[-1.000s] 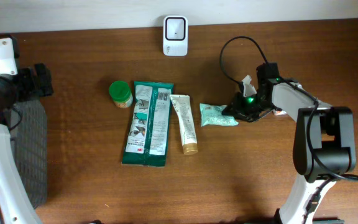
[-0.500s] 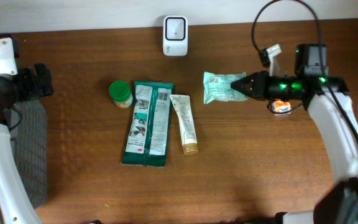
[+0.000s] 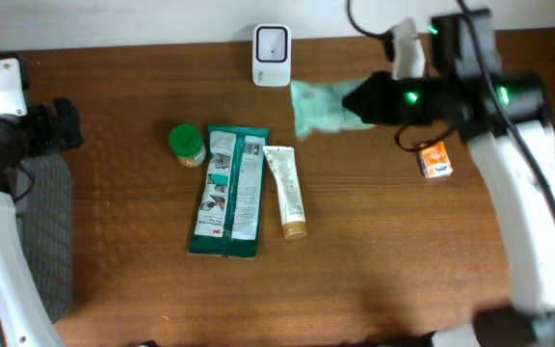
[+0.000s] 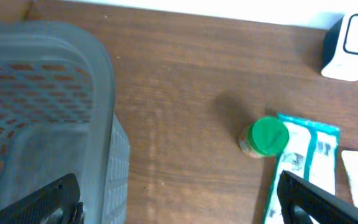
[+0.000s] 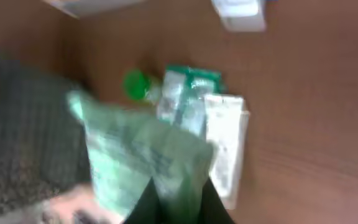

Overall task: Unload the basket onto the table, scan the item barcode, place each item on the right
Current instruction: 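Carry mint pouch with right gripper up to the scanner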

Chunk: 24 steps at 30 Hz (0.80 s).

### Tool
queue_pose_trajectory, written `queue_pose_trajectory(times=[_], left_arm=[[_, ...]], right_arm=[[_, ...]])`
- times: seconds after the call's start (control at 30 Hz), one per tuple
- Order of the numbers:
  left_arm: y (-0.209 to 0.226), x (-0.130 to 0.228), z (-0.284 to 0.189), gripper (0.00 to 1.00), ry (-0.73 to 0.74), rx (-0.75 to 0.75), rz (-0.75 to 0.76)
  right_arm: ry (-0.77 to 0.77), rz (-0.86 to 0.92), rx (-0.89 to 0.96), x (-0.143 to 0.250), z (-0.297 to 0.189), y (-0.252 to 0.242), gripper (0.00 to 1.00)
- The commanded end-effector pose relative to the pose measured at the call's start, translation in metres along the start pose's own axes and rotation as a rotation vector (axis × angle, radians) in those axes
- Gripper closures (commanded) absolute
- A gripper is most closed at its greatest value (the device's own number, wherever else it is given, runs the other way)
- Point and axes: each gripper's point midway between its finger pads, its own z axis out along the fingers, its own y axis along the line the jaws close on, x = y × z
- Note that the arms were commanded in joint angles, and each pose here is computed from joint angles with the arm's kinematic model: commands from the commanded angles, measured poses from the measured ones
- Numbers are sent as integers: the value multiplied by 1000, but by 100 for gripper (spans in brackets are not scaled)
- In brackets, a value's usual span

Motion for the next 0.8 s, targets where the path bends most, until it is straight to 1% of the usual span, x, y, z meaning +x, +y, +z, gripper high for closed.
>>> queue_pose_trajectory(times=[0.0, 0.07, 0.1, 0.13, 0.17, 0.2, 0.23, 0.3, 0.4, 0.43, 0.53, 0.57, 0.67, 0.77], left_arm=[[-1, -4, -7, 1, -22, 4, 14], [-1, -4, -7, 1, -22, 4, 14], [-1, -4, -7, 1, -22, 4, 14], [-1, -4, -7, 1, -22, 4, 14], [-1, -4, -7, 1, -22, 4, 14], [-1, -4, -7, 1, -22, 4, 14], [-1, -4, -7, 1, -22, 4, 14], [-1, -4, -7, 1, -22, 4, 14], [-1, -4, -7, 1, -22, 4, 14], [-1, -4, -7, 1, -22, 4, 14], [-1, -4, -7, 1, -22, 4, 14], [-1, -4, -7, 1, -22, 4, 14], [-1, -4, -7, 1, -22, 4, 14], [-1, -4, -7, 1, -22, 4, 14]], right_arm=[[-76, -132, 147, -54, 52, 3, 96], [-164, -196, 287, -83, 87, -13, 96], [-206, -232, 345, -95, 97, -20, 96], [-279, -312, 465, -116, 111, -34, 96], [-322, -384, 526, -129, 118, -37, 96], [-343, -432, 556, -136, 124, -38, 96], [-387, -540, 618, -152, 139, -39, 96], [-462, -664, 699, -173, 160, -39, 96], [-557, -825, 733, -195, 180, -28, 96], [-586, -950, 772, -204, 191, -23, 96], [-549, -1194, 893, -207, 213, -26, 96], [-543, -1231, 930, -209, 217, -29, 96], [-530, -1269, 936, -204, 239, -38, 96], [-524, -1274, 929, -202, 246, -41, 96]])
